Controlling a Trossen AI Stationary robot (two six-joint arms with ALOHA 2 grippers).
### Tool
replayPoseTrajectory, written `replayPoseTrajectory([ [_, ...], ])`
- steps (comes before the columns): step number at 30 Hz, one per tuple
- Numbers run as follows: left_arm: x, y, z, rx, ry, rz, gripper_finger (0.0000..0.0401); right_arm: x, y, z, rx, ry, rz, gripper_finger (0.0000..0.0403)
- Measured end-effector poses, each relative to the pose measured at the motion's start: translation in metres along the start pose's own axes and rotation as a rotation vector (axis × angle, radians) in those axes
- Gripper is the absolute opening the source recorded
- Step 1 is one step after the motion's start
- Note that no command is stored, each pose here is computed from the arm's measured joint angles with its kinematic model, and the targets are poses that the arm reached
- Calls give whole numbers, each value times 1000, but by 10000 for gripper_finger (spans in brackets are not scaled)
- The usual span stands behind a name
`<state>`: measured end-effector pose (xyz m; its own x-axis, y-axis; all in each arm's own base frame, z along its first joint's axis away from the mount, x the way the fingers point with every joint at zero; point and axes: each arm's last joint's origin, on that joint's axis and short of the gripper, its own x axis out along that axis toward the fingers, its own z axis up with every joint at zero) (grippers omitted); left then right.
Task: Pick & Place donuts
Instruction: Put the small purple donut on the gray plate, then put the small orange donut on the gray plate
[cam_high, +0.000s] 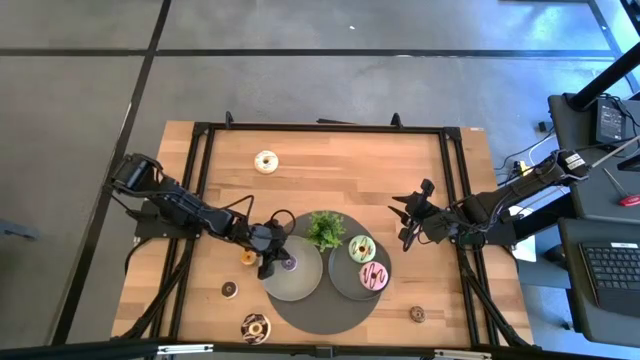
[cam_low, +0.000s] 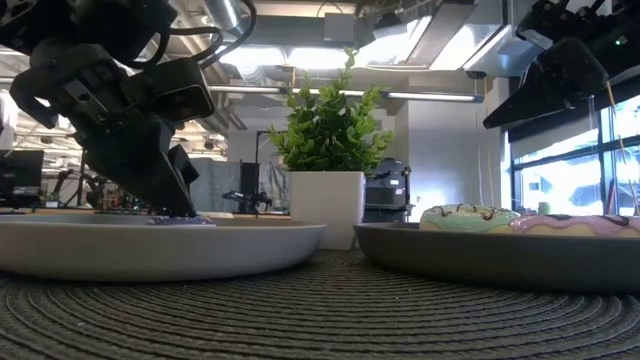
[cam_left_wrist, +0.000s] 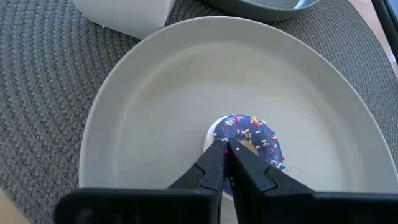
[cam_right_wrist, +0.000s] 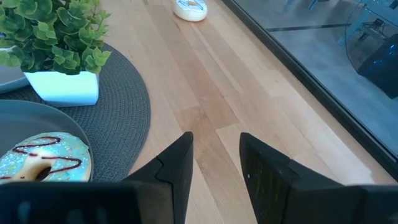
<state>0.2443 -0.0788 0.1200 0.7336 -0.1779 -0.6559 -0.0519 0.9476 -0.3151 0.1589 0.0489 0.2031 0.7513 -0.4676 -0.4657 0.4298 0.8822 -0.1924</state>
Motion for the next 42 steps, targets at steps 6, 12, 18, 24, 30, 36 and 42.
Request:
replayPoseTrajectory([
  [6, -1, 0, 1, 0, -5, -1, 42, 0, 0, 0, 0, 0, 1, 133],
  [12, -1, 2, 2, 19, -21, 30, 75, 0, 0, 0, 0, 0, 1, 133],
  [18, -20, -1, 13, 23, -18, -81, 96, 0, 0, 0, 0, 1, 2, 133],
  [24, -53, 3, 11, -105, 106, -86, 106, 0, 0, 0, 0, 0, 2, 133],
  [30, -82, 5, -4, -18, 217, 39, 115, 0, 0, 0, 22, 0, 1, 133],
  [36, -87, -3, -13, 105, 251, 45, 118, 0, 0, 0, 23, 1, 1, 133],
  [42, -83, -7, -23, 102, 328, 57, 120, 0, 0, 0, 22, 0, 0, 133],
])
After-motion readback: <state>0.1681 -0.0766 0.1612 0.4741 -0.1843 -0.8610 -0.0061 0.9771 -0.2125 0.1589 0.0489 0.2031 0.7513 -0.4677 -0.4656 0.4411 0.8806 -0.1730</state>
